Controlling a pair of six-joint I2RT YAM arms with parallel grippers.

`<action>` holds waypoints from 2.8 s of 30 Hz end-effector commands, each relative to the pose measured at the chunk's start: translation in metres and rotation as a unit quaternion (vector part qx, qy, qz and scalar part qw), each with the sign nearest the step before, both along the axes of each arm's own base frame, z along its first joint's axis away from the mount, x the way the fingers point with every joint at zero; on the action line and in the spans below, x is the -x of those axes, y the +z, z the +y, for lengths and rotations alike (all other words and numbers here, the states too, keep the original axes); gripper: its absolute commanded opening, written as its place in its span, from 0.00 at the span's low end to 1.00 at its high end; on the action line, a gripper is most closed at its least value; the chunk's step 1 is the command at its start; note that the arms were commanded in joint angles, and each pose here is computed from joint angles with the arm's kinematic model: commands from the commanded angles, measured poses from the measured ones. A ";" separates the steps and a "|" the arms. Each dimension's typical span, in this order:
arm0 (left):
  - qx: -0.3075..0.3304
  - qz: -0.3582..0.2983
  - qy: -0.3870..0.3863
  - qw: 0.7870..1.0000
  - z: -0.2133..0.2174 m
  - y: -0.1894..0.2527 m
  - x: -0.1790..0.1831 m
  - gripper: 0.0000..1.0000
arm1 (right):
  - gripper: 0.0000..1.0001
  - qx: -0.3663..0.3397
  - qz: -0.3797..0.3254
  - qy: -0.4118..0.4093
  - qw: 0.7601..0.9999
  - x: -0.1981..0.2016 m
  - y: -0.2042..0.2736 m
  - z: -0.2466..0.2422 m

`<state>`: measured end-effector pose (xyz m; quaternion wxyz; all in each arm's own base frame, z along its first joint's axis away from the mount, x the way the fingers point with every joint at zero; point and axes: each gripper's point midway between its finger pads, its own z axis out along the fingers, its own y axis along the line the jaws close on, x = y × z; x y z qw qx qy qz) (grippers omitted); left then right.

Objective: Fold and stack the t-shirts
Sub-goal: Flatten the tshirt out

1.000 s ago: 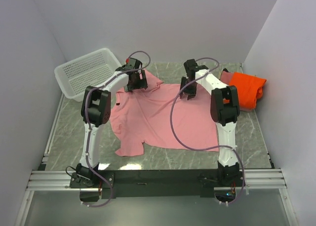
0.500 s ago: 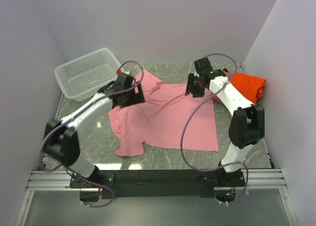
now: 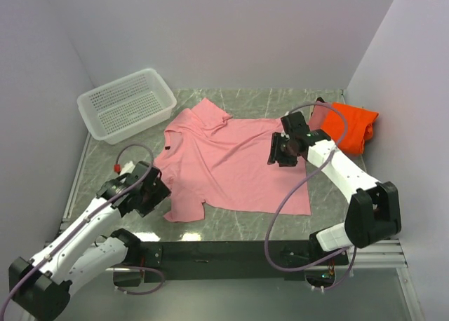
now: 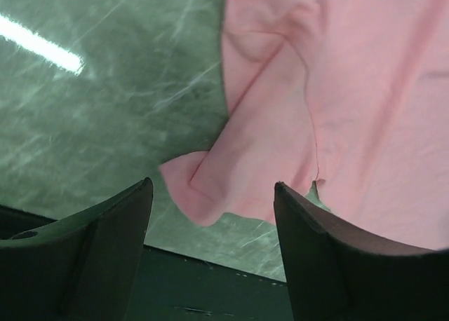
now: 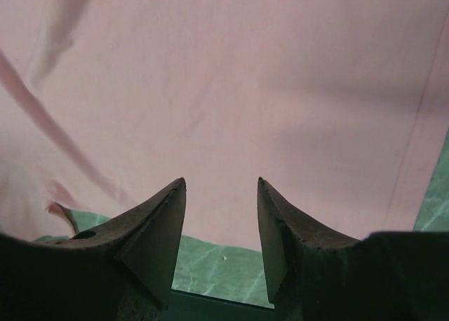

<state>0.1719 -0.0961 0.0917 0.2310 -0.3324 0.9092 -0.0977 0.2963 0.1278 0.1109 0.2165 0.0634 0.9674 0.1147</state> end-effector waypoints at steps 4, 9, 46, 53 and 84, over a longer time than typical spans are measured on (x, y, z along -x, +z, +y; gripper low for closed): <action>0.041 0.043 0.131 0.990 0.013 -0.018 0.030 0.70 | 0.52 -0.018 -0.037 -0.003 0.999 0.008 0.013 -0.001; 0.068 0.064 0.179 0.979 0.009 -0.032 0.035 0.59 | 0.52 -0.025 -0.043 0.001 0.999 0.009 0.015 0.001; 0.035 0.090 0.160 0.982 0.004 -0.065 0.026 0.01 | 0.54 0.015 0.038 -0.203 0.978 0.070 -0.049 -0.080; 0.043 0.026 0.195 0.979 0.020 -0.023 0.021 0.01 | 0.56 0.031 0.072 -0.286 0.955 0.102 -0.065 -0.103; 0.059 -0.004 0.153 0.986 0.017 0.004 0.021 0.00 | 0.43 0.126 0.155 -0.383 0.902 0.144 -0.094 -0.134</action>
